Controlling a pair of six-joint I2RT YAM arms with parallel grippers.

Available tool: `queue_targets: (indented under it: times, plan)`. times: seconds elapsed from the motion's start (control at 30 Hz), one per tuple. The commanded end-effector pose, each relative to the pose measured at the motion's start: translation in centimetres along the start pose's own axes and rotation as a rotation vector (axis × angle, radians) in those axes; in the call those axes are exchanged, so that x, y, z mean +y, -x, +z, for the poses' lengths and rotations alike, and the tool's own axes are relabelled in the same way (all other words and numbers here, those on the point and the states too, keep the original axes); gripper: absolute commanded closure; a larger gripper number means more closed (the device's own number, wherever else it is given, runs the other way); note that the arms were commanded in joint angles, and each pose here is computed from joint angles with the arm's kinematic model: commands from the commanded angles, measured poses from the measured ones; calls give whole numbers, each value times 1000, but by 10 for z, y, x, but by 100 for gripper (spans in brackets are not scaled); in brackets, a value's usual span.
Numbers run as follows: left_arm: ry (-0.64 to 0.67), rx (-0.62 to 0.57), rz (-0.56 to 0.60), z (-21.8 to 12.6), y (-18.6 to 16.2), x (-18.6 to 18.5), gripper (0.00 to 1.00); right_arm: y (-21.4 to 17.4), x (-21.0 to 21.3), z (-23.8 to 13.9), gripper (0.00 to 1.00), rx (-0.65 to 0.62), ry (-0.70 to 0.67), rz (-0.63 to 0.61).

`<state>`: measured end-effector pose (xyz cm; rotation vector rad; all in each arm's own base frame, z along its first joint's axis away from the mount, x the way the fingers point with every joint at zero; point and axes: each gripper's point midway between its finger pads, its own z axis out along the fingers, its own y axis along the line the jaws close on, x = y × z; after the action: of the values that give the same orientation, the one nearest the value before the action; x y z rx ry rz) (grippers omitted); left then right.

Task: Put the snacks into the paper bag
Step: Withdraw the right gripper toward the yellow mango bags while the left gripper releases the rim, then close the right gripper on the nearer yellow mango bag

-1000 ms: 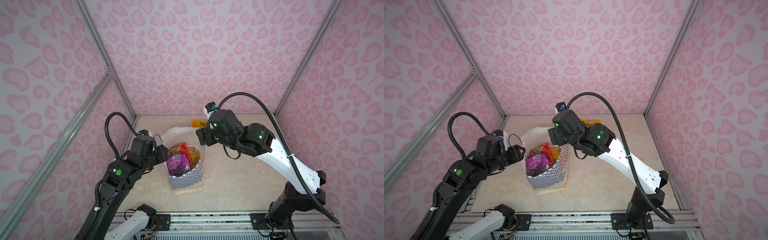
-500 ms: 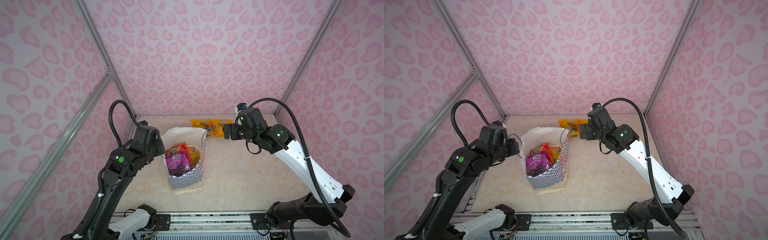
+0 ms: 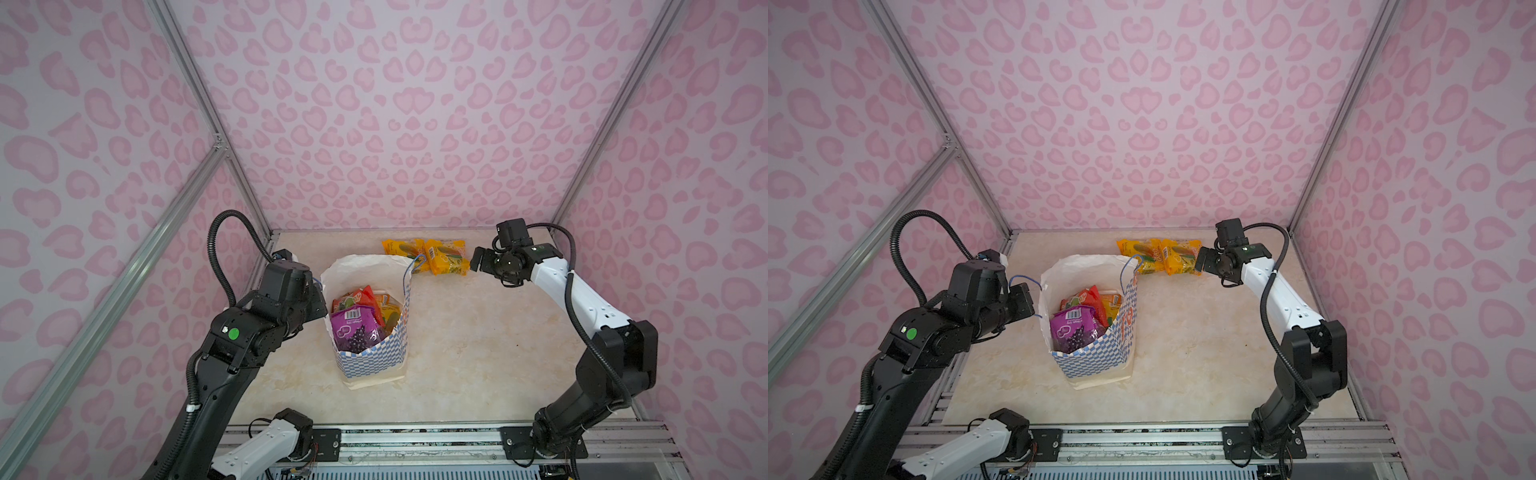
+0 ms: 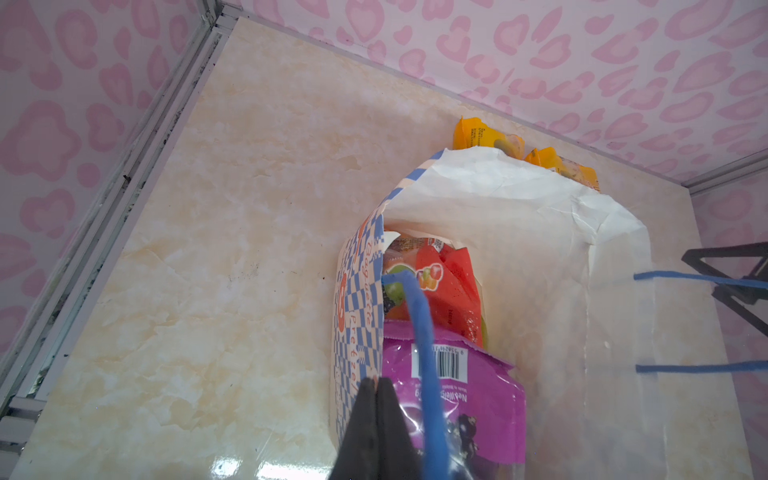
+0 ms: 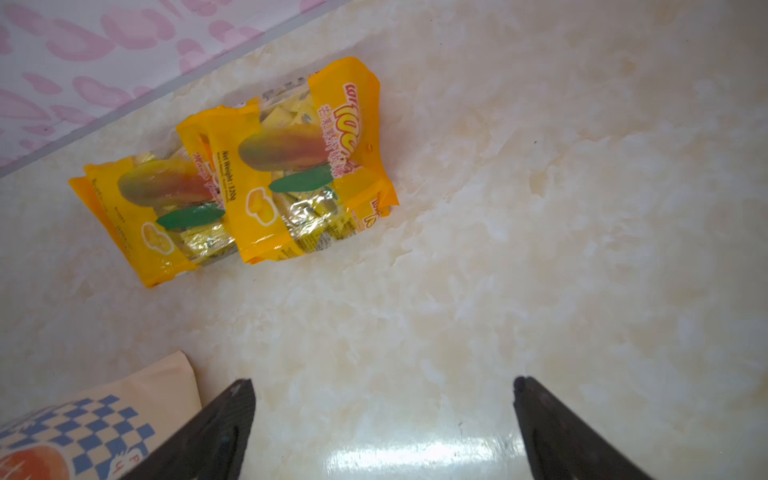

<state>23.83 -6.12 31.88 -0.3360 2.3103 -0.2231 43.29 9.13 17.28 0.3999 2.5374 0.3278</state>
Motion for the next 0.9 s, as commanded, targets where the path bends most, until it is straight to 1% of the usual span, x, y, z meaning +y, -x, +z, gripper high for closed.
queue_targets:
  times: [0.0, 0.1, 0.27, 0.4, 0.63, 0.7, 0.87]
  plan:
    - [9, 11, 1, -2, -4, 4, 97, 9, 20, 30, 1, 21, 163, 68]
    - [-4, 15, 10, -3, -5, 2, 97, 11, 21, 67, 1, 66, 163, 77]
    - [-17, -2, 14, -10, -3, 2, 96, 17, 18, 110, 1, 103, 164, 123]
    - [4, -10, 31, -12, -2, 7, 96, 24, 18, 129, 1, 103, 173, 138]
    - [9, -2, 50, -8, -4, 7, 96, 20, 27, 158, 2, 173, 236, 155]
    - [10, 1, 54, -6, -5, 7, 96, 15, 28, 163, 4, 196, 248, 157]
    - [9, 6, 57, -4, -7, 7, 95, -1, 32, 171, 15, 240, 257, 138]
